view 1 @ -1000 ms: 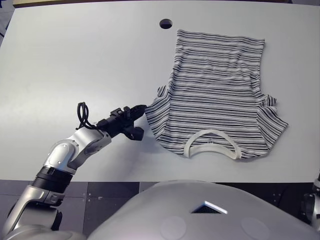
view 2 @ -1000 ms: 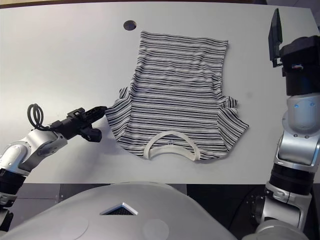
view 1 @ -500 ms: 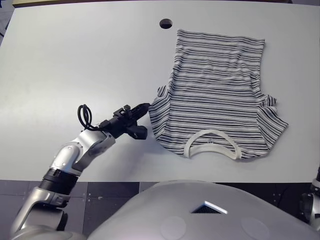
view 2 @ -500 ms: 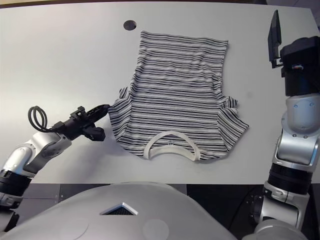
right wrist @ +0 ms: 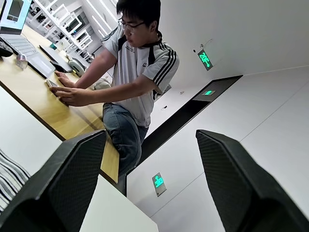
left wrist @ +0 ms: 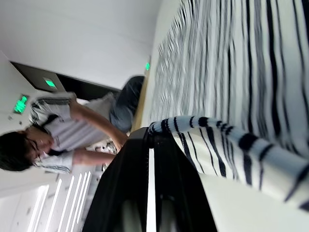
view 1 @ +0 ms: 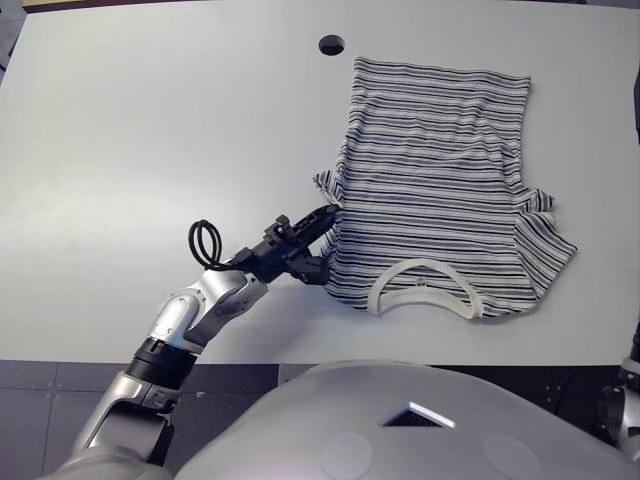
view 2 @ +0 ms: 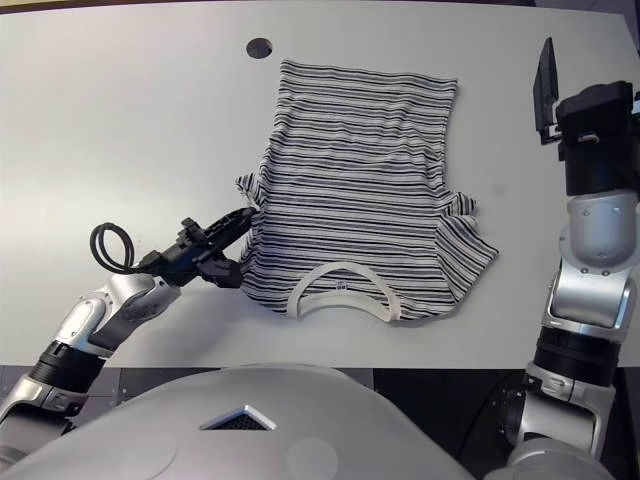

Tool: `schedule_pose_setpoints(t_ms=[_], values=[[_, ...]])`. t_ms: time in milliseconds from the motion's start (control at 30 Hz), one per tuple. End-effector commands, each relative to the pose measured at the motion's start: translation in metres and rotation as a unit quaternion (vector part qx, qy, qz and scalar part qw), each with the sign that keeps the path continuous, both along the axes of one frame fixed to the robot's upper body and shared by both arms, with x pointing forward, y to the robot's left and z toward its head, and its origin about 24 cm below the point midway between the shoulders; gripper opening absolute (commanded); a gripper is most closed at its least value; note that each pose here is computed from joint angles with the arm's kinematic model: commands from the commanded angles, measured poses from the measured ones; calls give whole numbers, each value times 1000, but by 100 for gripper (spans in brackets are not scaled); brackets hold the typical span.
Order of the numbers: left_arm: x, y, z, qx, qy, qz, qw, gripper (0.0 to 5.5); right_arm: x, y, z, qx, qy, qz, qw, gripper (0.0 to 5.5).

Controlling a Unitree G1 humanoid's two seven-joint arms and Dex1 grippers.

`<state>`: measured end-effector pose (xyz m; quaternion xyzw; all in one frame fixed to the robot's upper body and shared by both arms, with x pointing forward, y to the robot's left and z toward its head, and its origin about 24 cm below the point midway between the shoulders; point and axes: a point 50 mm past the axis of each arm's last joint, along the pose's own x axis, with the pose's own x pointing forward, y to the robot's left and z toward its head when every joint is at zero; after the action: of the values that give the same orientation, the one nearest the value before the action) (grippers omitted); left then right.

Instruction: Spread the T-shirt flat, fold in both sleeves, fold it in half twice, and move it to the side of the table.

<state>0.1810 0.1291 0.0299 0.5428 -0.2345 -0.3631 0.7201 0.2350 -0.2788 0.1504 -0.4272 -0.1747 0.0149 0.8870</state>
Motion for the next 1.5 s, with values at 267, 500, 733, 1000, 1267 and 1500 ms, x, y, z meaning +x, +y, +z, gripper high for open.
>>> schedule_pose_setpoints(t_ms=[267, 500, 733, 1000, 1267, 1500], values=[[-4, -26, 8, -5, -27, -69, 997, 13, -52, -51, -51, -168, 218, -18, 961, 341], [-3, -22, -6, 22, 11, -67, 997, 125, -107, -47, -57, -258, 371, 85, 888, 341], [-1, -21, -6, 11, 16, -54, 998, 242, -136, -31, -66, -341, 453, 153, 809, 341], [8, -10, 23, -71, -52, 15, 996, 290, -112, -29, -90, -385, 452, 168, 787, 341], [7, -4, 38, -110, -74, 33, 991, 290, -95, -35, -99, -401, 444, 152, 787, 341], [7, 1, 41, -120, -80, 49, 988, 290, -85, -46, -103, -406, 442, 128, 790, 341]])
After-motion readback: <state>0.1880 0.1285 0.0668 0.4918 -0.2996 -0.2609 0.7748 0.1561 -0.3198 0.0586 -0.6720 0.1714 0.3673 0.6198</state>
